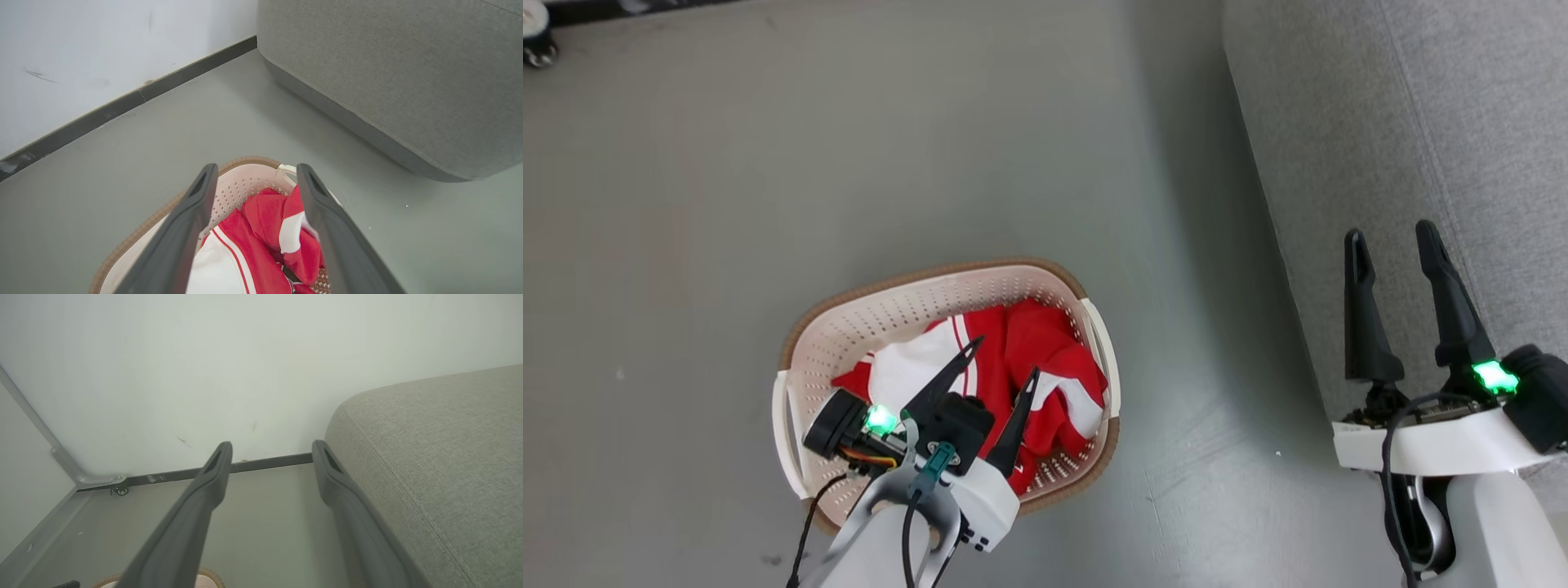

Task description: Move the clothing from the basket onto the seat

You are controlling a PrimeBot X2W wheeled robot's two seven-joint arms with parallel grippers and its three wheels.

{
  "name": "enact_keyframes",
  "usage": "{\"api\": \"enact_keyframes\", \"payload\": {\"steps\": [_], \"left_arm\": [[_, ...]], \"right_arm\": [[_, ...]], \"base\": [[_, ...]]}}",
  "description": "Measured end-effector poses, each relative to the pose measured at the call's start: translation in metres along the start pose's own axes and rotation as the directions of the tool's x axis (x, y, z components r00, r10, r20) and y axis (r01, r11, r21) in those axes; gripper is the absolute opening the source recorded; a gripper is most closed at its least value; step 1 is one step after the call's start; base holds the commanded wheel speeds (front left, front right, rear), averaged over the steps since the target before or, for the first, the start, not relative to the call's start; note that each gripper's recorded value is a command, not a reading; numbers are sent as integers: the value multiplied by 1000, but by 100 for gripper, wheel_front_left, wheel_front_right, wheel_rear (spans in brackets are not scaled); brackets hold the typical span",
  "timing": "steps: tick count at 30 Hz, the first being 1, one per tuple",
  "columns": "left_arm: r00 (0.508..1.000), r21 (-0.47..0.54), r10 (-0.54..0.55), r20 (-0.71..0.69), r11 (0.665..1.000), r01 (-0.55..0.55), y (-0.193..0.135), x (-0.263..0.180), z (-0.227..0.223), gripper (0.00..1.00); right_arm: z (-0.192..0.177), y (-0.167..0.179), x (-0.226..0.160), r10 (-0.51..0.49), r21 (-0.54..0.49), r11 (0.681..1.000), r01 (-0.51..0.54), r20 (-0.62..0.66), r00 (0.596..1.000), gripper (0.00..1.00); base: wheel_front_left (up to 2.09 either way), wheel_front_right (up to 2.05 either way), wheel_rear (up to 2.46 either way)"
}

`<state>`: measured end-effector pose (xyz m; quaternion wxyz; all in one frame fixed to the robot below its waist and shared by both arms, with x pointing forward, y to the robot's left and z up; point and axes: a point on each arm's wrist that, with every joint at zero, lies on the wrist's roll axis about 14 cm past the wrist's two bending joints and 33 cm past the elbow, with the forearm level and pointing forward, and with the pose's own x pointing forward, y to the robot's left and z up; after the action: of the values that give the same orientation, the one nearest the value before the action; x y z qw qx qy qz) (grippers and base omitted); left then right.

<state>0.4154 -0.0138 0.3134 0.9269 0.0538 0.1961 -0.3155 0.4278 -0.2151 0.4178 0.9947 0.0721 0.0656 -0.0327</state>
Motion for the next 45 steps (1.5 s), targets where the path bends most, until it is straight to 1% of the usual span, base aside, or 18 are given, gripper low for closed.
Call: {"api": "enact_keyframes", "payload": {"steps": [7, 16, 25, 33, 45], "left_arm": [[999, -11, -41, -23, 999, 40, -6, 18, -14, 100], [990, -12, -127, -59, 992, 127, -23, 34, -35, 100], [976, -14, -193, -100, 981, 193, -35, 45, -57, 100], [965, -23, -222, -141, 975, 221, -40, 54, -77, 100], [953, -40, -260, -154, 966, 257, -47, 68, -91, 100]], "right_arm": [[-7, 3, 20, 18, -8, 1000, -18, -2, 1000, 100], [-11, 5, 46, 34, -19, 999, -34, 10, 999, 100], [-24, 4, 63, 41, -29, 999, -41, -5, 999, 100], [-37, -1, 73, 31, -22, 999, -32, -27, 999, 100], [-28, -3, 98, 41, -45, 998, -40, 22, 999, 100]], "base": [[0, 0, 0], [0, 0, 0], [0, 0, 0], [0, 0, 0], [0, 0, 0]]}}
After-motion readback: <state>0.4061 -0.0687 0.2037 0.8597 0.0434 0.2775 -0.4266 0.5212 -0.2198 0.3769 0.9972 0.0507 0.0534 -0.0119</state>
